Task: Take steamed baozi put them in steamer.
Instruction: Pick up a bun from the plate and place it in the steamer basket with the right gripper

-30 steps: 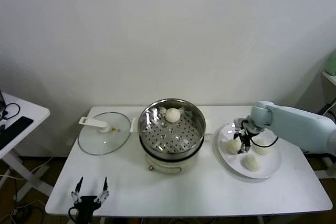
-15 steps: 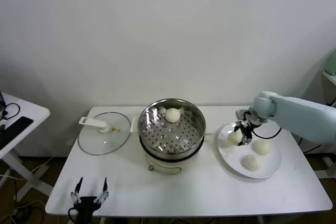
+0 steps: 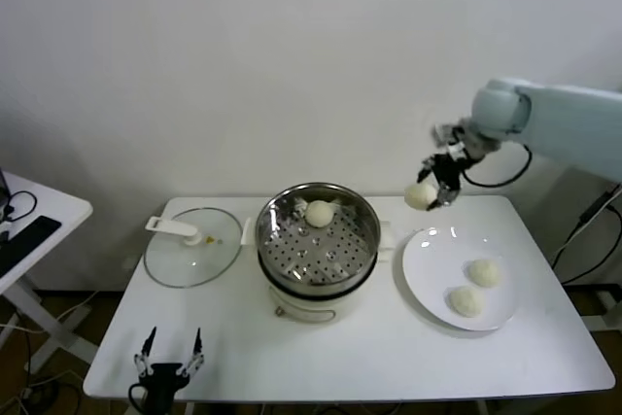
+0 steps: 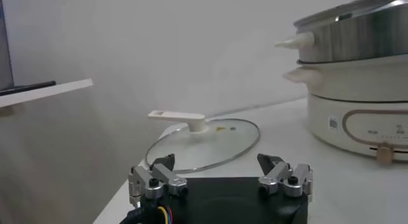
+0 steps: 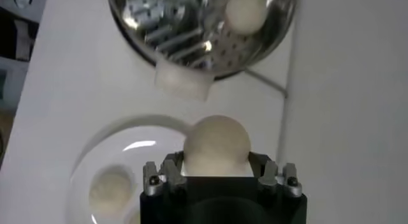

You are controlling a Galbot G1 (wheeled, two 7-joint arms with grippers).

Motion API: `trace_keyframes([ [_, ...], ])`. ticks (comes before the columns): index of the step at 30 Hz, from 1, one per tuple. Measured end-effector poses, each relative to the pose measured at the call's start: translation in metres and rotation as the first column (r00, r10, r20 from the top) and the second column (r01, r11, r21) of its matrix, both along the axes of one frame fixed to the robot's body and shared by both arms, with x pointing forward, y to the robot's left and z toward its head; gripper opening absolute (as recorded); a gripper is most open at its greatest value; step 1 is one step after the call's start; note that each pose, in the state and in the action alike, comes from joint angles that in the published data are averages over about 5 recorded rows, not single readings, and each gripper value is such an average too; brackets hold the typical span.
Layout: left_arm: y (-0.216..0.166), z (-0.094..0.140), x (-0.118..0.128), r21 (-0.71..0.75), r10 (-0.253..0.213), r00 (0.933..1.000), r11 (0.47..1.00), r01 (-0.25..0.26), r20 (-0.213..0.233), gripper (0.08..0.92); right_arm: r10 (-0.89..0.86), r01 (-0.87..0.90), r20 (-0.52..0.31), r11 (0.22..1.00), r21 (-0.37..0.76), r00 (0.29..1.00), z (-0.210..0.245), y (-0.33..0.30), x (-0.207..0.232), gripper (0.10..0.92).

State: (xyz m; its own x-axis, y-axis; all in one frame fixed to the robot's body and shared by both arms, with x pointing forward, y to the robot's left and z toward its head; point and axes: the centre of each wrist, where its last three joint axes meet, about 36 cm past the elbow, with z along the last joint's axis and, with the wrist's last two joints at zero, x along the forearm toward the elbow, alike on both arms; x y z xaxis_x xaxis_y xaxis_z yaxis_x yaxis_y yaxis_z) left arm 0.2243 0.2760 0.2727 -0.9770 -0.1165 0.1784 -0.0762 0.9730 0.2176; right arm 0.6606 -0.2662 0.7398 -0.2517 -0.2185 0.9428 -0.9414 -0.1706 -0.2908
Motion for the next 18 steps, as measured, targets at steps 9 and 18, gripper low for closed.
trace_keyframes([
  [9,-0.003,0.002,-0.001,0.003,-0.011,0.9999,1.000,0.011,0.003,0.823,0.092,-0.094,0.040,0.993,0.065,0.995,0.026,0.100,-0.014,0.687],
  [18,-0.005,0.004,-0.002,0.007,-0.022,0.9997,1.000,0.022,0.005,0.823,0.174,-0.176,0.039,0.983,0.057,0.984,-0.022,0.187,-0.016,0.687],
])
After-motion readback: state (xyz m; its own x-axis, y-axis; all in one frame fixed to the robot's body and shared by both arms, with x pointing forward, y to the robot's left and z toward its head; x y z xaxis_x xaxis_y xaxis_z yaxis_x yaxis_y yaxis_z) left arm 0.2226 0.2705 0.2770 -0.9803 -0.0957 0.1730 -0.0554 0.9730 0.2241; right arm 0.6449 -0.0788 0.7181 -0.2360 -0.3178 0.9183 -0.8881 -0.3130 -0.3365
